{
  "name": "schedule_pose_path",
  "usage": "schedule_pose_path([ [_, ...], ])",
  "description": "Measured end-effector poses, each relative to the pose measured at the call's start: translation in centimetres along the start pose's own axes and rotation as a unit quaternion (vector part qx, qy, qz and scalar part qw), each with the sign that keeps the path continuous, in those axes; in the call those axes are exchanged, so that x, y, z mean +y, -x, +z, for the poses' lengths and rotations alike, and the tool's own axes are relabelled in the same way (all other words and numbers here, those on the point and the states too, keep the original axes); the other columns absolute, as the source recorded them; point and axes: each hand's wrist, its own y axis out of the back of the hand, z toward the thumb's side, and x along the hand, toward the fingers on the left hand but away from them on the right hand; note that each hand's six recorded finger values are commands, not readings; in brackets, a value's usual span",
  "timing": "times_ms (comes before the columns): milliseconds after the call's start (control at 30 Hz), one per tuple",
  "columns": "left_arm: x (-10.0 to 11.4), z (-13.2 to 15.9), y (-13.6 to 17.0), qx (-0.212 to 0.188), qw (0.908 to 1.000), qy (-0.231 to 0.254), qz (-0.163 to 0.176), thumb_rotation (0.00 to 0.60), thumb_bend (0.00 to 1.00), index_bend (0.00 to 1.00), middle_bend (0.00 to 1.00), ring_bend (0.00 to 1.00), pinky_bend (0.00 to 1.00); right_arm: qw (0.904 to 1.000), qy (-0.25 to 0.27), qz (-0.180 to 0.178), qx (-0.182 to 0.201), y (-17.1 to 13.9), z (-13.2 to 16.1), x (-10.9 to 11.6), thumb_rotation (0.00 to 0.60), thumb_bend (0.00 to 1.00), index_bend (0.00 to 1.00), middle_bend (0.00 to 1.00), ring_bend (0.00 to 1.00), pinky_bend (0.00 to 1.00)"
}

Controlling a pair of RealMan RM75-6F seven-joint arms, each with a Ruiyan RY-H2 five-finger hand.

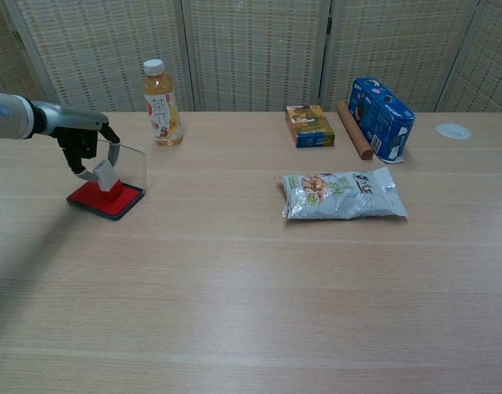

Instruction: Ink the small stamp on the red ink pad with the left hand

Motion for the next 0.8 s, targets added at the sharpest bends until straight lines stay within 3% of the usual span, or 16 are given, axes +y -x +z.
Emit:
schedule_pose_path([
  [800,-1.1,0.8,-0.9,-0.018,0.9998,-0.001,-0.011,0.6,0.44,0.86,1.0,0.81,0.63,1.0,0.003,-0.004,-0.003,-0.2,-0.5,0.3,0.6,0.18,0.0,0.0,0.0,0.0],
])
